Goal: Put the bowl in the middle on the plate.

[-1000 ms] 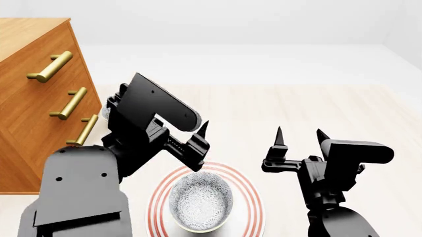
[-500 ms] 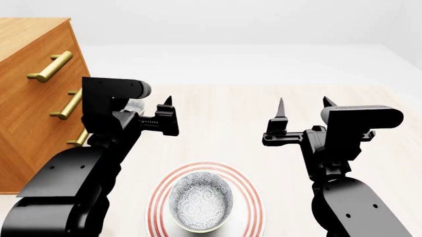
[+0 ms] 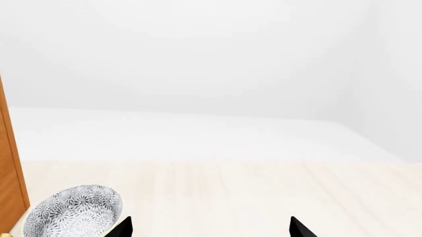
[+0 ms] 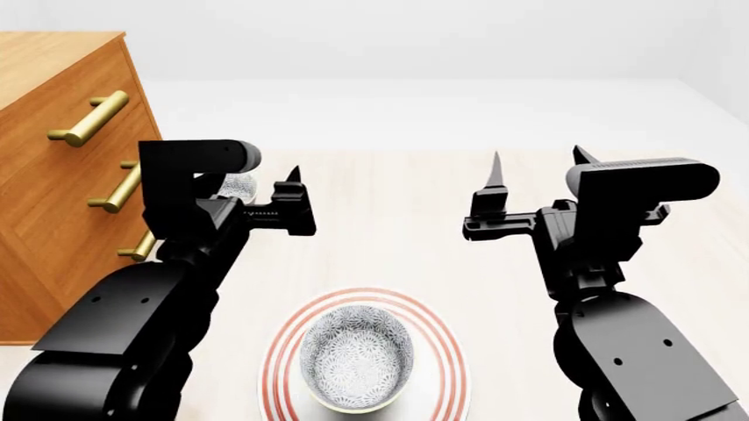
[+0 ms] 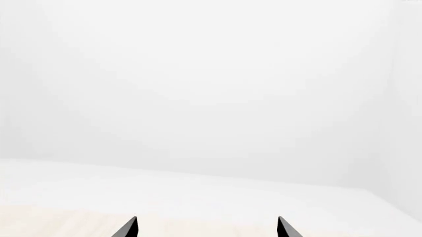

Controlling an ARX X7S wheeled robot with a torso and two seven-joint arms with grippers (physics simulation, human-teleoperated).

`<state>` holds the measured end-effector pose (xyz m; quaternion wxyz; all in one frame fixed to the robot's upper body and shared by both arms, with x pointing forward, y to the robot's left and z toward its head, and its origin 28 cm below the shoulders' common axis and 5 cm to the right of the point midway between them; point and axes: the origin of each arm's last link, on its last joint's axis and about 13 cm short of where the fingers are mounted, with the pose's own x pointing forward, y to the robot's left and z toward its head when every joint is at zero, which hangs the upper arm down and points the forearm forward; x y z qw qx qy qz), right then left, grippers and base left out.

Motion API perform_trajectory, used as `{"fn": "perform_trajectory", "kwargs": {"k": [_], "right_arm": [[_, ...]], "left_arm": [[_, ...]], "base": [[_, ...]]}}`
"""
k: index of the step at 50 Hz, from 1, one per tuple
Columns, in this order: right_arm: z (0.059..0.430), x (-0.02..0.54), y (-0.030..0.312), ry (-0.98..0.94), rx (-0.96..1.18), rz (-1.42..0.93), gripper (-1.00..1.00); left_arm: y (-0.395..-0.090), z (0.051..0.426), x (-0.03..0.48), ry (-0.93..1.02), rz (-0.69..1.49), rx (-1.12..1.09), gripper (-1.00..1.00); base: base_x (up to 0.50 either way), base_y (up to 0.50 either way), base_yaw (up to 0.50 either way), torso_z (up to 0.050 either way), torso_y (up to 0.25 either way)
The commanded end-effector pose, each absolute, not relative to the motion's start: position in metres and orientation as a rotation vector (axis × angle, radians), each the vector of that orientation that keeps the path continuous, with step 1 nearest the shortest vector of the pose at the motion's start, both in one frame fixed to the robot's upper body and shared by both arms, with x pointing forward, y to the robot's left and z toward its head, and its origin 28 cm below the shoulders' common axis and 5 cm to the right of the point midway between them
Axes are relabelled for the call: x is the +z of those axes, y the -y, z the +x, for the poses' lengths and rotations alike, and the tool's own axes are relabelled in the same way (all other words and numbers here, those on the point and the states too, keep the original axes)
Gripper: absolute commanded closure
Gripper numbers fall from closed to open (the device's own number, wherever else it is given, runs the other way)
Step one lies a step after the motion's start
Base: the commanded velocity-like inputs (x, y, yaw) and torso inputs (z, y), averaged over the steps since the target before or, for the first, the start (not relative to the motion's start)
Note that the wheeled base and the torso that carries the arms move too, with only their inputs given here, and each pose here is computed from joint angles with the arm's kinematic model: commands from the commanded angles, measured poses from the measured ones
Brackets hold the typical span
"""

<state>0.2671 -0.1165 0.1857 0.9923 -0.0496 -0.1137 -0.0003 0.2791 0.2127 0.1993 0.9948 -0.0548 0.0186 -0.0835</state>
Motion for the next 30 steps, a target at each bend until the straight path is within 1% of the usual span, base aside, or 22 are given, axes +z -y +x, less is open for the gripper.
{"fn": "perform_trajectory", "kwargs": {"k": [1, 16, 20, 26, 30], "right_arm": [[0.269, 0.187, 0.116, 0.23, 0.012, -0.102, -1.0], [0.269, 0.189, 0.116, 0.236, 0.019, -0.104, -1.0], [0.268, 0.206, 0.115, 0.273, 0.022, -0.123, -1.0], [0.262, 0.246, 0.111, 0.37, 0.034, -0.184, -1.0], [0.26, 0.259, 0.109, 0.399, 0.045, -0.204, -1.0]], "left_arm": [[-0.211, 0.28, 0.201, -0.033, -0.117, -0.171, -1.0], [-0.21, 0.28, 0.204, -0.021, -0.117, -0.174, -1.0], [-0.21, 0.281, 0.221, 0.024, -0.113, -0.174, -1.0], [-0.209, 0.279, 0.263, 0.139, -0.106, -0.178, -1.0], [-0.208, 0.274, 0.275, 0.179, -0.103, -0.185, -1.0]], "base": [[0.0, 0.0, 0.0, 0.0, 0.0], [0.0, 0.0, 0.0, 0.0, 0.0], [0.0, 0.0, 0.0, 0.0, 0.0], [0.0, 0.0, 0.0, 0.0, 0.0], [0.0, 0.0, 0.0, 0.0, 0.0]]}}
